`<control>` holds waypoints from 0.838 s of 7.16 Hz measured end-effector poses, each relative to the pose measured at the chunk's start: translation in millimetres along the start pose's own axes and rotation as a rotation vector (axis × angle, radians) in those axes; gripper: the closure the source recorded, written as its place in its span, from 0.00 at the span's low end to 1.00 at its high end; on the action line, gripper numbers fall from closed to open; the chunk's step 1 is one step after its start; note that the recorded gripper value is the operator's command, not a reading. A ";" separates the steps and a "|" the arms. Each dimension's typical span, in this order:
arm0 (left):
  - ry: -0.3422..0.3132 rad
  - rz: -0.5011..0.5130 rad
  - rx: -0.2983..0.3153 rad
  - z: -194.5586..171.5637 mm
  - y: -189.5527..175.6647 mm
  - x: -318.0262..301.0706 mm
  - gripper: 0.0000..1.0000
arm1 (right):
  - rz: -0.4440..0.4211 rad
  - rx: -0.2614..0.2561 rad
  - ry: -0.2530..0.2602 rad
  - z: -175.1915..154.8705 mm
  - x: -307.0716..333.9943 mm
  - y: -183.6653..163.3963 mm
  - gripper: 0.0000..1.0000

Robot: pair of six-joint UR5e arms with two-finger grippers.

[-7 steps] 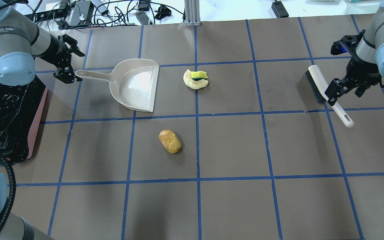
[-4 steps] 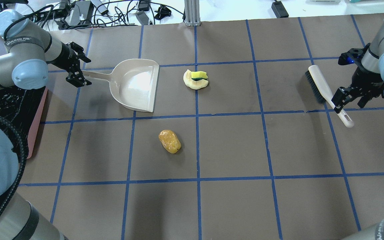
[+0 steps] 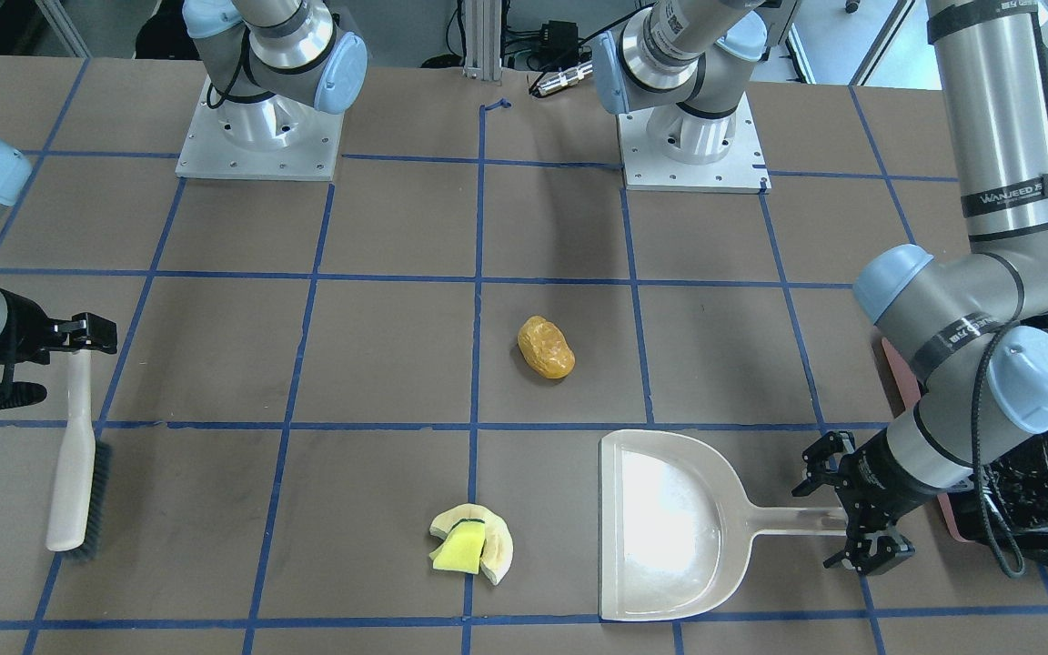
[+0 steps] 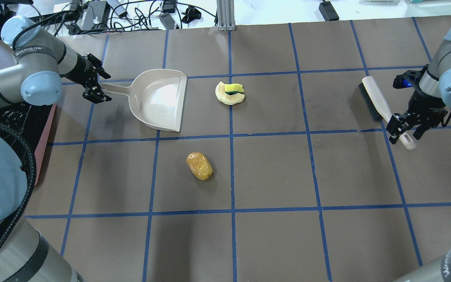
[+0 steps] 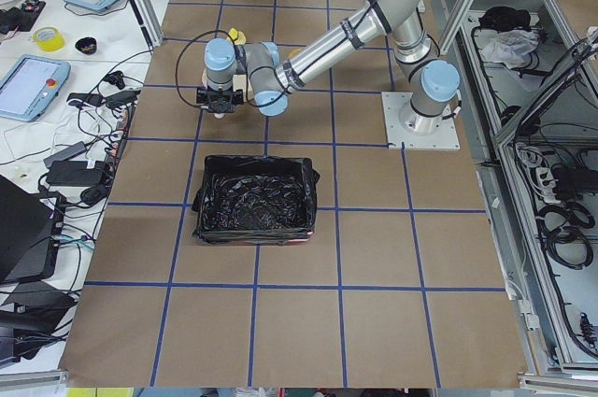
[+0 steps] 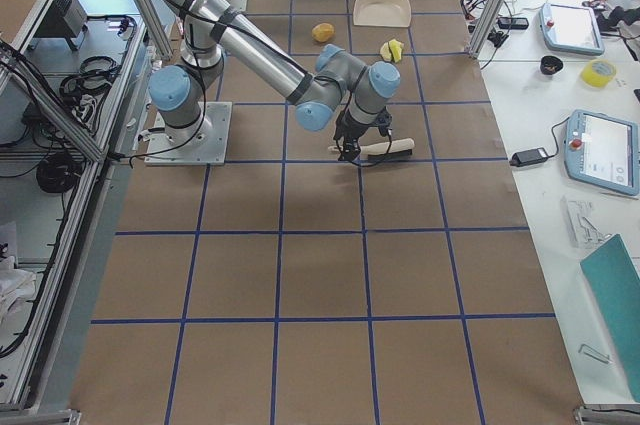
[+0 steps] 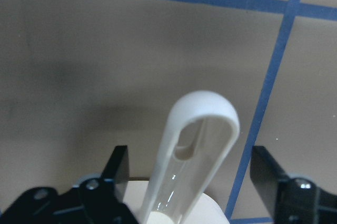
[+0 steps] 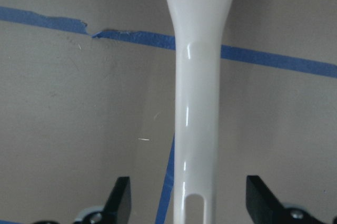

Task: Sweep and dump trash into bin
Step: 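Slide the dustpan toward the sponge while the right gripper carries the brush over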

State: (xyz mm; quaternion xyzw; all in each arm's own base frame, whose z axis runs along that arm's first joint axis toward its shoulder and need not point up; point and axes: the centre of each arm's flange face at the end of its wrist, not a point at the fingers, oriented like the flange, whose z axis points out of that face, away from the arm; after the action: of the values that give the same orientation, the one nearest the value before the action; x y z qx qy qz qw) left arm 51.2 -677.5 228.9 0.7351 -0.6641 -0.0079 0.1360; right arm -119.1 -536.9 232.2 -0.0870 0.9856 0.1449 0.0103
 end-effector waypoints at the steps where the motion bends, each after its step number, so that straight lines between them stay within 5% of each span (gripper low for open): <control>1: 0.005 0.008 -0.006 -1.0 3.7 0.5 1.00 | 0.001 -0.001 0.000 0.6 0.1 -0.1 0.94; 4: 0.045 0.067 -0.060 -10.8 39.4 5.2 1.00 | 0.006 0.006 0.010 -4.9 1.5 -0.2 1.00; 6: 0.060 0.142 -0.011 -14.4 90.4 5.5 1.00 | 0.059 0.055 0.027 -35.8 -15.5 -0.8 1.00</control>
State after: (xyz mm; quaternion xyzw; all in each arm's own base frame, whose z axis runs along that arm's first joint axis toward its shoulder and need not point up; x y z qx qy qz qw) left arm -33.4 -687.4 262.8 0.6854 -0.7100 0.0202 0.1602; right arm -103.5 -545.3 266.9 -0.0594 0.9914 0.1169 -0.0047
